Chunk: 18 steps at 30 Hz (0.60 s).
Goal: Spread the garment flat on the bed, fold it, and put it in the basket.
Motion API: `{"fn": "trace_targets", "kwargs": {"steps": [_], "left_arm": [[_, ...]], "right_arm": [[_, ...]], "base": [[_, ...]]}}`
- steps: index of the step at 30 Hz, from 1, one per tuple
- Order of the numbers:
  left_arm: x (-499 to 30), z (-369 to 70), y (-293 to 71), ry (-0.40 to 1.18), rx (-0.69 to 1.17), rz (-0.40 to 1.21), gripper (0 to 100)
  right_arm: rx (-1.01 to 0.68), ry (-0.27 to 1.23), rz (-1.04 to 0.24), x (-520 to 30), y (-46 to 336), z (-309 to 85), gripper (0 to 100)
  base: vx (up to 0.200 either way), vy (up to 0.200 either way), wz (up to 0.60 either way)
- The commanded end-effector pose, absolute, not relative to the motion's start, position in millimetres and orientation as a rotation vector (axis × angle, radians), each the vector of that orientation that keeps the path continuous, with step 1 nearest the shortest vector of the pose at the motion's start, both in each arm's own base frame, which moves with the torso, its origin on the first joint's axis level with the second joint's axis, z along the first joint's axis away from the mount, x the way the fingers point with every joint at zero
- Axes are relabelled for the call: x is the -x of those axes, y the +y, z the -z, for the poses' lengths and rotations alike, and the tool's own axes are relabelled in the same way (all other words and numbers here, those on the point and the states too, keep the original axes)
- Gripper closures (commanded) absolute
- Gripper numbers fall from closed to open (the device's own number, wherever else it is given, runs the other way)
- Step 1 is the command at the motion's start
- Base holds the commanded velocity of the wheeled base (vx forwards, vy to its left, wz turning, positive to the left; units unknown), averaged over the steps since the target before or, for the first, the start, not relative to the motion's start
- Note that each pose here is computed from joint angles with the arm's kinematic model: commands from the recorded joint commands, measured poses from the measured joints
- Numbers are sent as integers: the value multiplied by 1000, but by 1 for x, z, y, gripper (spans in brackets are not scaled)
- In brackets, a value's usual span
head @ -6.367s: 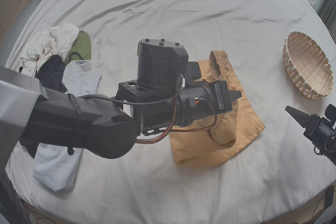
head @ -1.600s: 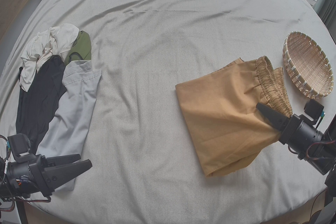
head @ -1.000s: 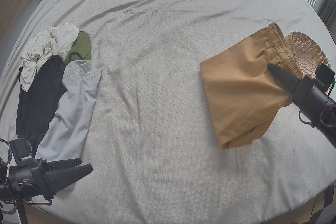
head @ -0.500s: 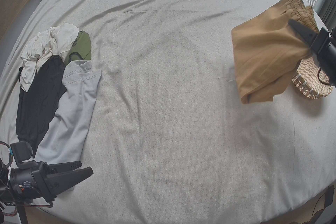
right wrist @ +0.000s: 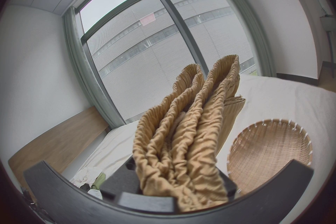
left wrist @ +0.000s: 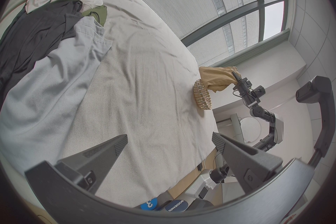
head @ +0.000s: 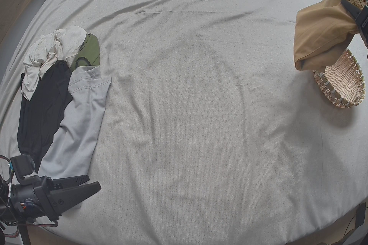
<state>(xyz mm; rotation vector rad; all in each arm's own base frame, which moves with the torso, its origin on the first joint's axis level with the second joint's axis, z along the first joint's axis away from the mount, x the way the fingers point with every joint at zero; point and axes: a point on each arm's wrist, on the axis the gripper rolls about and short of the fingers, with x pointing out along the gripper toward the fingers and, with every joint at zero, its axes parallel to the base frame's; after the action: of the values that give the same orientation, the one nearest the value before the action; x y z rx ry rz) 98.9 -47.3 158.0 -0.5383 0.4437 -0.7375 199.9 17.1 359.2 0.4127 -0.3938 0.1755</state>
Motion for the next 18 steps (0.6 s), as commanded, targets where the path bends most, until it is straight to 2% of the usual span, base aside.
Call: {"fn": "trace_targets", "kwargs": {"steps": [1,10,18], "left_arm": [[-99,-158,-47,444,539,736,0],[-99,-158,-47,445,544,735,0],[-99,-158,-47,445,544,735,0]], "right_arm": [[-386,-425,-54,-212,-7,-366,100],[-349,-432,54,-220,-31,-364,100],[-309,-430,70,-225,-36,-363,100]], "base": [[0,0,0],[0,0,0],[0,0,0]]}}
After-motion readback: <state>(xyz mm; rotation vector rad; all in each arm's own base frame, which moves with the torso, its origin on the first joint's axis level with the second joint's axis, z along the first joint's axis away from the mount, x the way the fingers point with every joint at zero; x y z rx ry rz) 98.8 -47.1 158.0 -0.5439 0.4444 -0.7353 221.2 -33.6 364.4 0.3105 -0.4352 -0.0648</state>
